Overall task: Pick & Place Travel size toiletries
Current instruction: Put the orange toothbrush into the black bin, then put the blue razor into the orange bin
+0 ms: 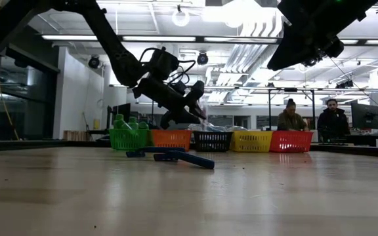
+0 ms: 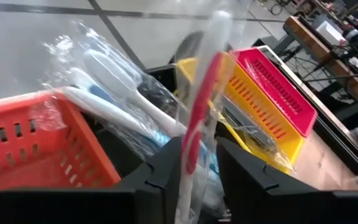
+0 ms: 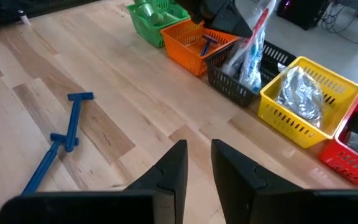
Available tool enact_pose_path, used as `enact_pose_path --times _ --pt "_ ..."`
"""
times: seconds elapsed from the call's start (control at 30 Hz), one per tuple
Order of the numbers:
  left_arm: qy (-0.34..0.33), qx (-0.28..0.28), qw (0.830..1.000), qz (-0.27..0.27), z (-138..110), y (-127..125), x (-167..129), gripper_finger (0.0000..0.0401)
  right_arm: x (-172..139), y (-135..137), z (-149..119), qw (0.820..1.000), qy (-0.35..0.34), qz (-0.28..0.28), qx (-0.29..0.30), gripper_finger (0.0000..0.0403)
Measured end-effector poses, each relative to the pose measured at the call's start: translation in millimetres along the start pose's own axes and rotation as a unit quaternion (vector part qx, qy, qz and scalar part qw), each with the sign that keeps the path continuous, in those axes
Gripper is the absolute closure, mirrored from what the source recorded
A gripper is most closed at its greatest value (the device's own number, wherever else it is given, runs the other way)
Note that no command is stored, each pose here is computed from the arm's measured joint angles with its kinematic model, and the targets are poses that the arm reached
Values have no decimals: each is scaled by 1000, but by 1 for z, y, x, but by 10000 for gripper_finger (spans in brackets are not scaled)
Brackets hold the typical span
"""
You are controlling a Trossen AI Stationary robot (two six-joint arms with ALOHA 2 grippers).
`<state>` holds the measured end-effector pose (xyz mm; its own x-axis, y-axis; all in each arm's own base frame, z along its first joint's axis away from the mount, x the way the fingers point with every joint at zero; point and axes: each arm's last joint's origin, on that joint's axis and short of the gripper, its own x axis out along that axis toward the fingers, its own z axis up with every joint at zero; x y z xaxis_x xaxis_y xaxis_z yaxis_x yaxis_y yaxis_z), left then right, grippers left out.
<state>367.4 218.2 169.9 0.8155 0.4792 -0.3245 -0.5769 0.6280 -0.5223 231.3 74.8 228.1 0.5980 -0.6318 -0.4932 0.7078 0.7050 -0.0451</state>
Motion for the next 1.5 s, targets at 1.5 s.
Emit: enact_pose_path --times 1.5 --pt "79 131 988 16 37 -35 -65 227 0 5 3 999 6 28 39 337"
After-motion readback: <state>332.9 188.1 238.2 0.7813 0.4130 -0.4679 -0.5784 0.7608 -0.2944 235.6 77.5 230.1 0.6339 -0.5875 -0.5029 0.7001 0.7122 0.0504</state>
